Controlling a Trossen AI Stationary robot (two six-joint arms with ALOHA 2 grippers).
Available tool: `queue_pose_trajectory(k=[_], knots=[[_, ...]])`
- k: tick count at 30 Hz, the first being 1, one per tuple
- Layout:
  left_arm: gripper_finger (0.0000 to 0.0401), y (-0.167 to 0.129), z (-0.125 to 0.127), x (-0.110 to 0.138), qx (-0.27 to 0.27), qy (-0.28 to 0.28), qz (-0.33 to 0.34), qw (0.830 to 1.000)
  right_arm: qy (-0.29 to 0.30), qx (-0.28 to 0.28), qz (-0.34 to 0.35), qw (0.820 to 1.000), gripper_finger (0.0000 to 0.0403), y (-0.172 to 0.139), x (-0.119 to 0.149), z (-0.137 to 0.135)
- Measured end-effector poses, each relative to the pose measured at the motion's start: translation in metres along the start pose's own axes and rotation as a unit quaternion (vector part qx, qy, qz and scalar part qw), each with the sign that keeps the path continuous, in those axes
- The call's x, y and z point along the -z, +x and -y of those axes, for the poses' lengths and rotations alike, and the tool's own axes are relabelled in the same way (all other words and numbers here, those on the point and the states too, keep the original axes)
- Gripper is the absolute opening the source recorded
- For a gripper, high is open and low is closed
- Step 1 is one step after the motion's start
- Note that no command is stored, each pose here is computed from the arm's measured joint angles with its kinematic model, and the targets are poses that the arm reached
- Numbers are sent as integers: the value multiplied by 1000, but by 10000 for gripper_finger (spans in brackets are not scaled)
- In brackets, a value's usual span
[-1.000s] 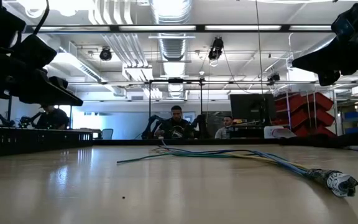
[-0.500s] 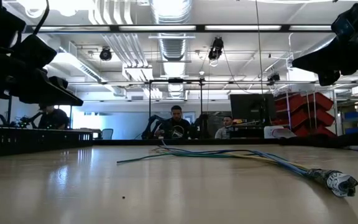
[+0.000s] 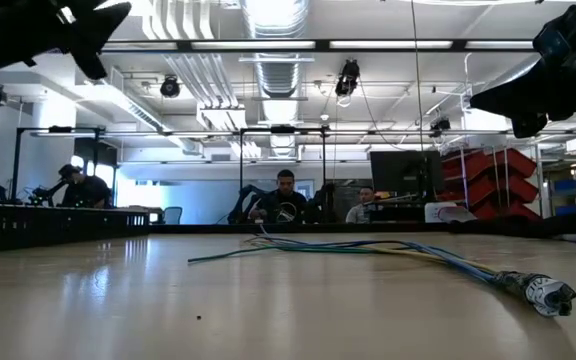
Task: Ziptie cables
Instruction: Wrap the cable wires using a black zip tie
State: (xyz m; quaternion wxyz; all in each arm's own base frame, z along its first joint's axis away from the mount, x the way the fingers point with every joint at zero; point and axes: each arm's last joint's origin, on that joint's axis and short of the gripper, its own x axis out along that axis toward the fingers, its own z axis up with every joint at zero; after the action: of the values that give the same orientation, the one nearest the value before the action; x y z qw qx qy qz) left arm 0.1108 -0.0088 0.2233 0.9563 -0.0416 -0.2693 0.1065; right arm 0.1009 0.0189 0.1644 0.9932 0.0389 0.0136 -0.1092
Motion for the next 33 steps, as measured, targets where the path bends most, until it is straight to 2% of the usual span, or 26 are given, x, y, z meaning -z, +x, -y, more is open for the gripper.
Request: queue_pose_trajectory(k=[2,4,6,11,13,18,23,27,30,33], knots=[[113,1,-3,-1,-51,43,-5,998,-1,0,0,1000,14,0,0,0],[106,2,-4,2,-89,39,-23,995,0,0,0,1000,14,0,0,0],[99,4,-3,9,-81,34,-48,995,-1,0,0,1000,14,0,0,0],[86,17,6,28,-9,32,-108,994,-1,0,-1,1000,14,0,0,0],[82,27,10,32,-6,39,-128,991,-1,0,-1,1000,14,0,0,0],[75,56,18,43,-38,89,-172,980,-1,0,-1,1000,14,0,0,0],[65,78,28,77,-27,134,-275,952,-1,0,-1,1000,14,0,0,0],[61,101,38,101,-24,147,-308,940,-1,0,-1,1000,14,0,0,0],[65,118,45,121,-16,174,-344,923,-1,0,-1,1000,14,0,0,0],[75,134,55,138,24,198,-384,901,0,0,0,1000,14,0,0,0]])
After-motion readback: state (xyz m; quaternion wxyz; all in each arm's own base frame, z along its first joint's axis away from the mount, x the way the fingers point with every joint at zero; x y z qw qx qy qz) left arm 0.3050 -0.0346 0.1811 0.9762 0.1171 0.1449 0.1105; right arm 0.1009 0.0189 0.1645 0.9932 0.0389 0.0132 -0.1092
